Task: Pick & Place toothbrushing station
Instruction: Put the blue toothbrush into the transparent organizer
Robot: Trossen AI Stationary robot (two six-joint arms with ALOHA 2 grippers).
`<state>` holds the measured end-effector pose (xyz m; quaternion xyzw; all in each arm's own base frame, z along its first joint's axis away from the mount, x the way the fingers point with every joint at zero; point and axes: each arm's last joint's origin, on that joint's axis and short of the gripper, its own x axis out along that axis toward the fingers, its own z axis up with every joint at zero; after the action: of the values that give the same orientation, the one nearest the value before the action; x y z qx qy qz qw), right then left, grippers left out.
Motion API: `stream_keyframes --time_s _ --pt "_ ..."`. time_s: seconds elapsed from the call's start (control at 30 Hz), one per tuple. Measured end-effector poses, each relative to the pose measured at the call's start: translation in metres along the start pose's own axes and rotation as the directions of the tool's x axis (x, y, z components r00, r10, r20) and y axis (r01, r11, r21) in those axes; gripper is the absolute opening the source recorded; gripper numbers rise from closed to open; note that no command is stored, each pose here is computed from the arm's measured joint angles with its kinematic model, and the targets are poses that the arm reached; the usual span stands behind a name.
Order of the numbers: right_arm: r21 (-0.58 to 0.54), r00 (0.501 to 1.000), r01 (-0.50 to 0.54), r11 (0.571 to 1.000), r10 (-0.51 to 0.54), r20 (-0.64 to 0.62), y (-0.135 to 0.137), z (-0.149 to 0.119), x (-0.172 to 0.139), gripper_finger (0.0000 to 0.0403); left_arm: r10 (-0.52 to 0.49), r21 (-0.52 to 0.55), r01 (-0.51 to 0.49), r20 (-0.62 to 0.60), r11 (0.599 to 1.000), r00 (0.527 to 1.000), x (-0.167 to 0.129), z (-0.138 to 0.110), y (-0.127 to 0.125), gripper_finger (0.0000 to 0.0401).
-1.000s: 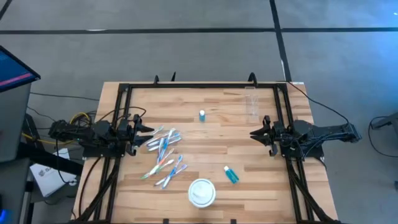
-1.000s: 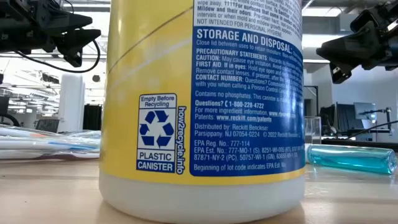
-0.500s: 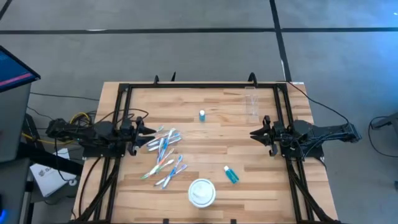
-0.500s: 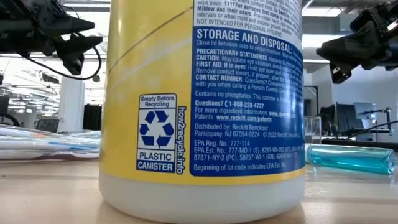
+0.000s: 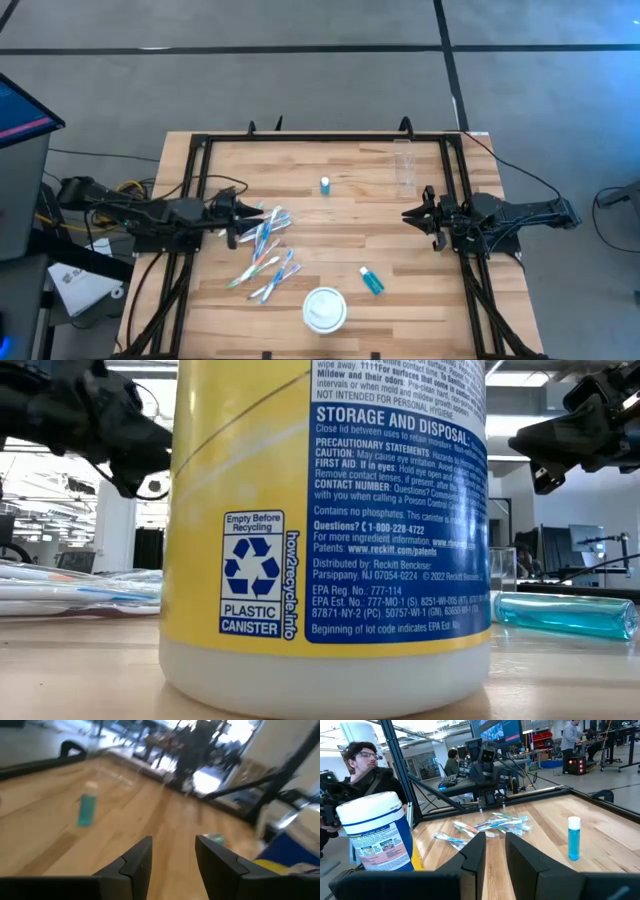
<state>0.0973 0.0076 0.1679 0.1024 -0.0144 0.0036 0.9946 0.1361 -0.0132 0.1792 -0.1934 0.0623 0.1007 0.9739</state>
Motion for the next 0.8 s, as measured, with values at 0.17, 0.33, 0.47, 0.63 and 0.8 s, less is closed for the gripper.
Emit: stream_keyframes --time_s 0.17,0.33,0.47,0.63,0.8 --pt "0.000 1.000 0.000 1.000 0.000 0.000 0.000 0.000 0.000 0.0065 0.081 0.022 -0.080 -0.092 0.997 0.992 0.021 0.003 -0.004 0.0145" --pt "0.000 1.000 0.000 1.000 0.000 0.000 0.000 0.000 0.000 0.0065 0.193 0.073 -0.182 -0.205 0.981 0.959 0.042 0.009 -0.004 0.0145" --pt "0.000 1.000 0.000 1.000 0.000 0.000 0.000 0.000 0.000 0.0065 0.295 0.072 -0.287 -0.307 0.955 0.905 0.052 0.016 -0.001 0.0145" --pt "0.000 1.000 0.000 1.000 0.000 0.000 0.000 0.000 0.000 0.0065 0.409 0.062 -0.422 -0.406 0.905 0.817 0.057 0.018 0.008 0.0145" --pt "0.000 1.000 0.000 1.000 0.000 0.000 0.000 0.000 0.000 0.0065 0.449 0.020 -0.492 -0.442 0.870 0.777 0.058 0.016 0.015 0.0145"
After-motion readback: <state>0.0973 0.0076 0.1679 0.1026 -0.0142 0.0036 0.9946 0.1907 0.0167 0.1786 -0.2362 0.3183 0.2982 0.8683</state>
